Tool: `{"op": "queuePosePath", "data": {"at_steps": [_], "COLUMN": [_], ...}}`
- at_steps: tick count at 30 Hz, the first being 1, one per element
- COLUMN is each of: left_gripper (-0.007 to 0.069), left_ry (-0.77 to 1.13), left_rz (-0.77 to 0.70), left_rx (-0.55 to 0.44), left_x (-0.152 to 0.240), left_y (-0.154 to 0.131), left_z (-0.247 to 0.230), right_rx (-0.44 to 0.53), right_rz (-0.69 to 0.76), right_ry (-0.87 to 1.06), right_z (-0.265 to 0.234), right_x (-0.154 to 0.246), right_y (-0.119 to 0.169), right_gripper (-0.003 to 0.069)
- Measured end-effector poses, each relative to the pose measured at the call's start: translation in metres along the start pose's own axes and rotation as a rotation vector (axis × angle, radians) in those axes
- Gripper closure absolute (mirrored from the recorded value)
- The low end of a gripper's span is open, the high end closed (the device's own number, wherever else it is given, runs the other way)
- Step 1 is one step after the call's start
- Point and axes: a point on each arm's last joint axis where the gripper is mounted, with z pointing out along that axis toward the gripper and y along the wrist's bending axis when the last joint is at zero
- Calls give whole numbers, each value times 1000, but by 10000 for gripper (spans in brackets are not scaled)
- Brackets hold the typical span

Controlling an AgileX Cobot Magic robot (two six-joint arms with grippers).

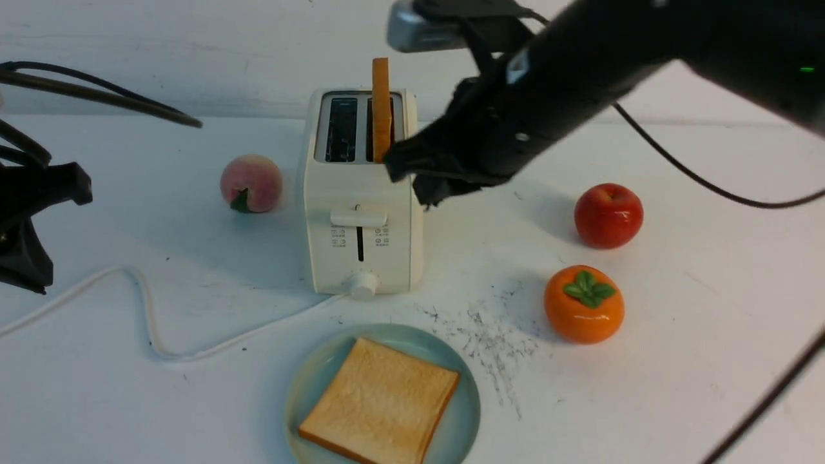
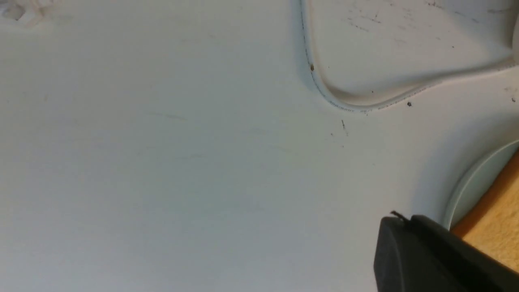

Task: Take toasted bread from bread machine on white table place on plate.
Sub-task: 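Grasp the toast slice in the toaster and pull it up out of the slot with the right gripper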

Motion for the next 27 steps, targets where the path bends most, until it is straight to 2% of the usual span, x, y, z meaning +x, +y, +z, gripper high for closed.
{"op": "queuePosePath", "data": {"at_steps": [1, 2, 5, 10, 15, 24, 27], "left_gripper": [639, 639, 639, 639, 639, 639, 639], "left_ry": [0, 0, -2, -10, -12, -11, -10], "left_rz": [5, 19, 31, 33, 32, 31, 30], "left_rx": [0, 4, 11, 17, 19, 23, 25], "left_x": [0, 0, 0, -1, -1, -1, -1], "left_y": [0, 0, -1, -2, -2, -2, -2], "left_z": [0, 0, 0, 0, 0, 0, 0], "right_rx": [14, 48, 83, 93, 87, 136, 140], "right_rz": [9, 44, 68, 81, 80, 154, 182], "right_ry": [-8, -42, -95, -194, -242, -276, -293], "right_z": [6, 17, 29, 50, 73, 93, 95], "right_x": [-6, -18, -33, -49, -51, -52, -53], "right_y": [0, -1, -5, -8, -12, -47, -53], "right_gripper": [543, 470, 349, 170, 120, 120, 148]}}
